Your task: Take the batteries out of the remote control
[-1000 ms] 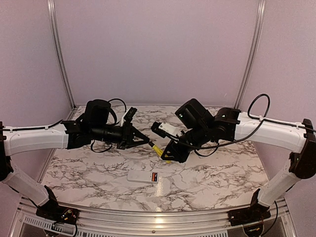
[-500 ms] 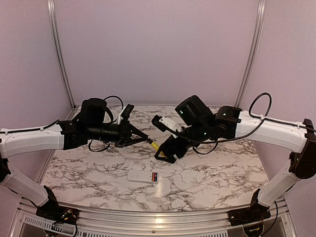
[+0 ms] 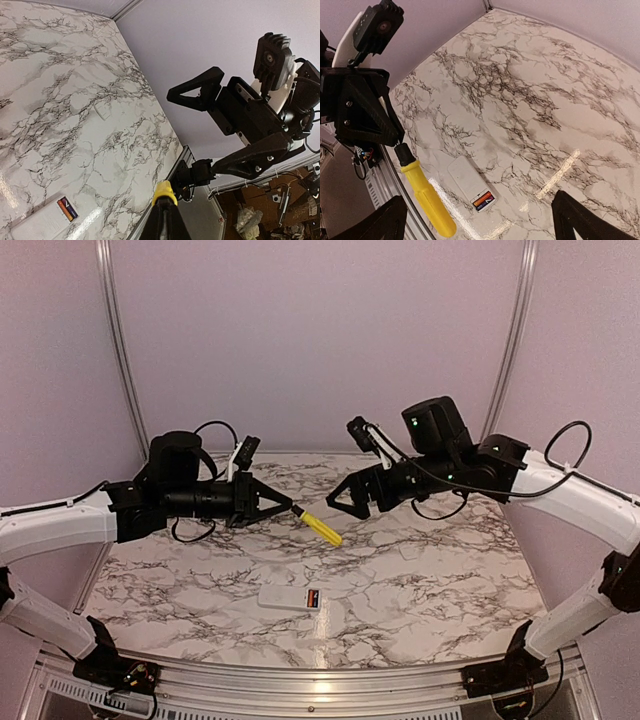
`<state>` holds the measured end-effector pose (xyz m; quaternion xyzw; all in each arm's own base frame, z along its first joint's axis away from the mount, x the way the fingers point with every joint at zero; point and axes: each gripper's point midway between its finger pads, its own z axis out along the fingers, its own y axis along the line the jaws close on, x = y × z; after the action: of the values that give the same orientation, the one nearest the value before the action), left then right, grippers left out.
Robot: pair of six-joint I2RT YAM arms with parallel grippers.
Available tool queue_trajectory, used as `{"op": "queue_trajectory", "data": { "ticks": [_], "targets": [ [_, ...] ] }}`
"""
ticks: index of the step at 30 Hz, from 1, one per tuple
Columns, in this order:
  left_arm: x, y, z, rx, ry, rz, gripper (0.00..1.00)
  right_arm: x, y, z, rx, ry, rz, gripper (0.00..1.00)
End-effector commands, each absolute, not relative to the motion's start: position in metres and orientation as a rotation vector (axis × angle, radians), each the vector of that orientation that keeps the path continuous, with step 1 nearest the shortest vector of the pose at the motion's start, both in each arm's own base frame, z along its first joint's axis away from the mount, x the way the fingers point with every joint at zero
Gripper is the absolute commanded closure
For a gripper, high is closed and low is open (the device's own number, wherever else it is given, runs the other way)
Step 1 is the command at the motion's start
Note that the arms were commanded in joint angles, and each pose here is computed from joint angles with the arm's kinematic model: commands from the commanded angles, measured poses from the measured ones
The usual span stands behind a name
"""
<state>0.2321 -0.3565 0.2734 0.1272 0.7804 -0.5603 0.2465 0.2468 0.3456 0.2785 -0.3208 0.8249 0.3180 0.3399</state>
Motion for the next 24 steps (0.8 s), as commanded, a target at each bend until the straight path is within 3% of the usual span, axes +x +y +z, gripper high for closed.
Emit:
{"op": "queue_trajectory", "data": {
  "ticks": [1,24],
  "targets": [
    [0.237,-0.351,0.309,0.355,1.978,-1.536,1.00,0.257,0.338,0.329,-0.681,2.039,0.985,0.01],
    [0.241,-0.355,0.422,0.357,1.492,-1.664,1.00,0.262,0.318,0.412,-0.233,1.812,1.753,0.01]
  ]
}}
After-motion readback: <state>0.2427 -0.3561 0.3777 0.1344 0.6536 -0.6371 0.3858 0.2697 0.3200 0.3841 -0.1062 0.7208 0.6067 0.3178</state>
